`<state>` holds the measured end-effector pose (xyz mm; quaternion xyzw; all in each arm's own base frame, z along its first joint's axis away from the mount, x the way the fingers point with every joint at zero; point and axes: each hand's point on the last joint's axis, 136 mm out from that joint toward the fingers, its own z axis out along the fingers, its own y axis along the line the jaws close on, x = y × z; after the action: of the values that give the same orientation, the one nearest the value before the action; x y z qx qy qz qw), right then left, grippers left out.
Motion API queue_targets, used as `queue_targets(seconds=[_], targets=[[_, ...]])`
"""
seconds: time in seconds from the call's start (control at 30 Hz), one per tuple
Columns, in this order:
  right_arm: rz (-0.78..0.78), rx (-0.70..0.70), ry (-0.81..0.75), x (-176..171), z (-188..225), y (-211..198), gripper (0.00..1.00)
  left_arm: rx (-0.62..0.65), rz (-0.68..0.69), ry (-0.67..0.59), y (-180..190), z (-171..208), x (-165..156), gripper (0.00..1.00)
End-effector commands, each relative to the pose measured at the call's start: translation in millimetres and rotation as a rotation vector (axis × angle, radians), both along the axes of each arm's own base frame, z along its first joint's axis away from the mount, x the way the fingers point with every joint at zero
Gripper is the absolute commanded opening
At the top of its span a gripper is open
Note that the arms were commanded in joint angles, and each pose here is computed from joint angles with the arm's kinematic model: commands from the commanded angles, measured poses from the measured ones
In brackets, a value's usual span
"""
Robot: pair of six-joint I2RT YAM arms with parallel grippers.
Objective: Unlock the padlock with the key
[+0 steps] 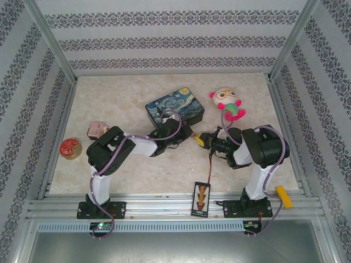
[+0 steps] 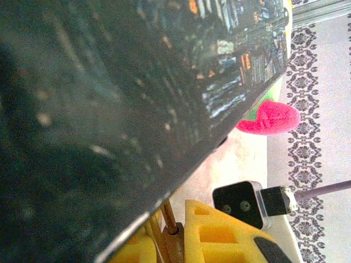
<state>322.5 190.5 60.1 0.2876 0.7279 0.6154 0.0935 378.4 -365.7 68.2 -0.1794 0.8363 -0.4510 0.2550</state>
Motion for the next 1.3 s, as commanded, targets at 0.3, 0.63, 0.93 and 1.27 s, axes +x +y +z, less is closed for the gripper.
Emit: queue_targets(seconds=[0.3, 0.63, 0.93, 1.27], targets=[[-0.059, -0.033, -0.273, 43.6, 37.8, -12.7, 0.16, 0.068, -0.249, 0.314, -3.5, -32.1, -76.1, 0.04], [-0.044, -0.080, -0.283, 25.7, 26.8, -17.7, 0.34, 0.090, -0.204, 0.297, 5.0, -31.7, -65.0, 0.04], [-0.004, -0.205, -0.332, -4.0, 24.0, -23.3, 0.33, 0.094, -0.173, 0.303, 10.9, -33.9, -59.2, 0.04], [0.162, -0.744, -0.401, -41.2, 19.8, -23.6, 0.31, 0.095, -0.161, 0.314, 12.1, -35.6, -57.7, 0.05]])
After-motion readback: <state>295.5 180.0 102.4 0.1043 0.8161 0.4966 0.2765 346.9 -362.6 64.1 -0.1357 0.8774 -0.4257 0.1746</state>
